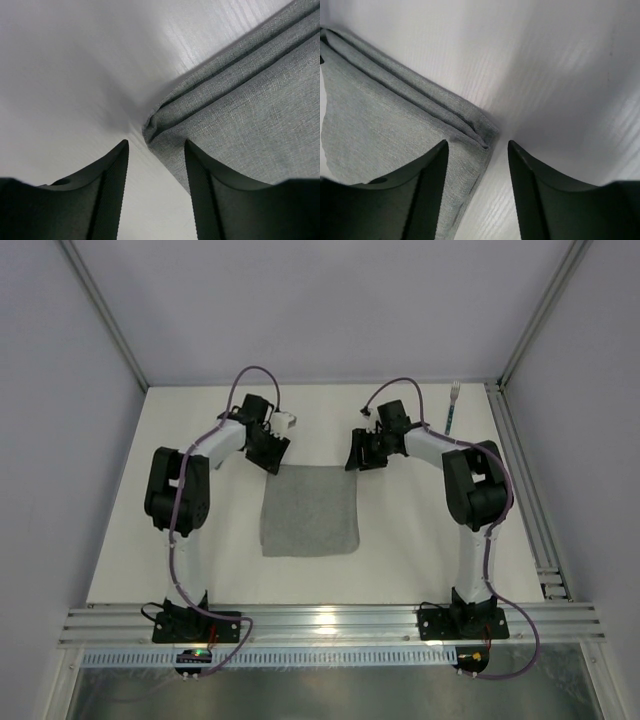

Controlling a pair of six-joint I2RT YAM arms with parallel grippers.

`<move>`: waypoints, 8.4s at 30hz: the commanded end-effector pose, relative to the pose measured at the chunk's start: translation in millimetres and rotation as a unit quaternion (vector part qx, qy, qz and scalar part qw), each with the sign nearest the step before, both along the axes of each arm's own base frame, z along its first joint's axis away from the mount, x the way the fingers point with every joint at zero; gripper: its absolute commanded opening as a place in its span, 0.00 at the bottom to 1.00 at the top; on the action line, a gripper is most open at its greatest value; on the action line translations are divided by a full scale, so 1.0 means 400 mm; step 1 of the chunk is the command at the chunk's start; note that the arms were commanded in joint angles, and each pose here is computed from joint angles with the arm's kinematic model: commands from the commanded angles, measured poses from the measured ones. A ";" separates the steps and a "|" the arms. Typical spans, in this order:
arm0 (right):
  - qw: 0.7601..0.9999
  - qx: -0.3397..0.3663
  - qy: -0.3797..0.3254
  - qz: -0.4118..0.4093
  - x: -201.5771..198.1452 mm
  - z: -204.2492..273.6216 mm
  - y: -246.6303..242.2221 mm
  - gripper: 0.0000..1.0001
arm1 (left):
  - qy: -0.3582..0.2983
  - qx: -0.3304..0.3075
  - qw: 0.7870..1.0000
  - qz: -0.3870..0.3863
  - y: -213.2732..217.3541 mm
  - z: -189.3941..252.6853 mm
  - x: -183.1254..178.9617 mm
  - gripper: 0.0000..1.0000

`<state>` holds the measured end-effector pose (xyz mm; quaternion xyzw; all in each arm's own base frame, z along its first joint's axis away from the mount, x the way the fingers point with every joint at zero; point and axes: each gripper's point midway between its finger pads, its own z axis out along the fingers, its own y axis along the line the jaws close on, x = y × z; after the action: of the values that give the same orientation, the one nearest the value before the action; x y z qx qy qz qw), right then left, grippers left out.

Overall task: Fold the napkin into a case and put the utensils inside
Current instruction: Move the lower triangle-folded napkin to the center of the board, then pick up the lower triangle-folded napkin from the center of the board, then pass from the right arm to the left, then pick up the lower triangle-folded napkin from the center of the board.

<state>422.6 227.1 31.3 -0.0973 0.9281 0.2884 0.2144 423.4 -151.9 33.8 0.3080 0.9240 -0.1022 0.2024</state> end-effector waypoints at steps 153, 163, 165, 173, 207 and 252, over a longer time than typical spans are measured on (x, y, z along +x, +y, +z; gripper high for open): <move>0.999 0.016 -0.020 -0.040 -0.313 0.155 0.028 0.71 | -0.133 -0.052 0.989 0.032 -0.003 0.279 0.020 0.57; 0.994 0.068 0.072 -0.046 -0.467 0.044 0.093 0.70 | -0.087 -0.017 0.992 -0.091 -0.046 0.211 -0.243 0.57; 0.994 0.063 0.084 -0.041 -0.485 0.019 0.106 0.70 | -0.074 -0.005 0.991 -0.107 -0.044 0.183 -0.283 0.57; 0.992 0.052 0.106 -0.048 -0.511 -0.023 0.099 0.61 | -0.057 -0.001 0.989 -0.133 -0.062 0.164 -0.345 0.57; 0.961 0.227 0.144 -0.064 -0.407 0.149 0.191 0.03 | -0.173 0.000 0.941 -0.292 -0.253 0.184 -0.374 0.99; 0.970 0.146 -0.189 0.047 -0.406 0.274 0.033 0.69 | -0.123 0.043 0.937 -0.324 -0.247 0.045 -0.432 0.00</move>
<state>256.6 250.6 126.0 -0.0576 0.8492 0.4414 0.2842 259.4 -248.9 48.8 0.5918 0.7539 -0.0596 0.2789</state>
